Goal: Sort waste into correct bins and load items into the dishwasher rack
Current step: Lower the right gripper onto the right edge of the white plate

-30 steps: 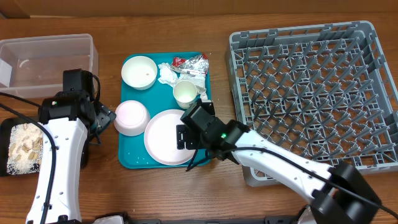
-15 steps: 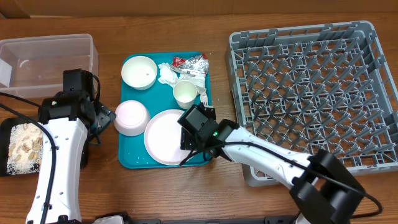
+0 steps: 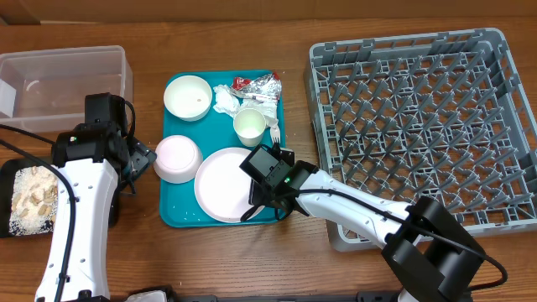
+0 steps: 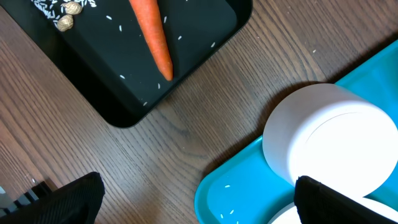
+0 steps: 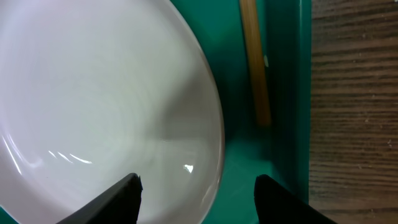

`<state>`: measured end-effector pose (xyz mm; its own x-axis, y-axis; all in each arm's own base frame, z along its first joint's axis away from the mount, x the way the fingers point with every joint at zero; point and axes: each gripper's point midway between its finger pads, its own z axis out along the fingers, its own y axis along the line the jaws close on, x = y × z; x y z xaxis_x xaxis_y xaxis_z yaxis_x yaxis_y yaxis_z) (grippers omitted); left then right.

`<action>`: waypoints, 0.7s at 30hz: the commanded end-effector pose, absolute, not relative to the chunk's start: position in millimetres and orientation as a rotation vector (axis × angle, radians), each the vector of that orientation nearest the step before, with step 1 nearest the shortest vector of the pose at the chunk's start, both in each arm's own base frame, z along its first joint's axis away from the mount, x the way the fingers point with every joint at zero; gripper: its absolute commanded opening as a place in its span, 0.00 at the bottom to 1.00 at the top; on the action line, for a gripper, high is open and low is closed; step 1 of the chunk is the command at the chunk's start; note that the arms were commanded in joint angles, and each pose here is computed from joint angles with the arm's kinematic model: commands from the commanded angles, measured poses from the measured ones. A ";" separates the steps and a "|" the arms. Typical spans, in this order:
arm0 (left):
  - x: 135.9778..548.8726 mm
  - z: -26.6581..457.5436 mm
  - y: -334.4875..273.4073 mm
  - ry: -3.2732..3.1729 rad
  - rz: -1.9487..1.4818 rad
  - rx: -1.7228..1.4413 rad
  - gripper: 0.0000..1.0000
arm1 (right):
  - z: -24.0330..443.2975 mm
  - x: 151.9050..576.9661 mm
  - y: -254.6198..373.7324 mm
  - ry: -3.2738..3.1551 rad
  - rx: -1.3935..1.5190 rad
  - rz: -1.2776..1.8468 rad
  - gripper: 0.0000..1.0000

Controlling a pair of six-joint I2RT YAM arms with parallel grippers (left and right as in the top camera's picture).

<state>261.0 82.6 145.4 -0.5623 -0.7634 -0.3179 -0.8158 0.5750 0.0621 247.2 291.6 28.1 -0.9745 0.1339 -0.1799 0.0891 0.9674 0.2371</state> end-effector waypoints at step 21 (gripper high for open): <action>260.1 144.8 87.9 2.527 0.318 -1.344 1.00 | 27.7 242.2 301.0 2.918 0.207 0.367 0.58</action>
<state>261.0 82.5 145.4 -0.5624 -0.7634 -0.3177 -0.8157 0.5751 0.0619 244.8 296.4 28.8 -0.9734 0.1558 -0.1681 0.1096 0.9606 0.2555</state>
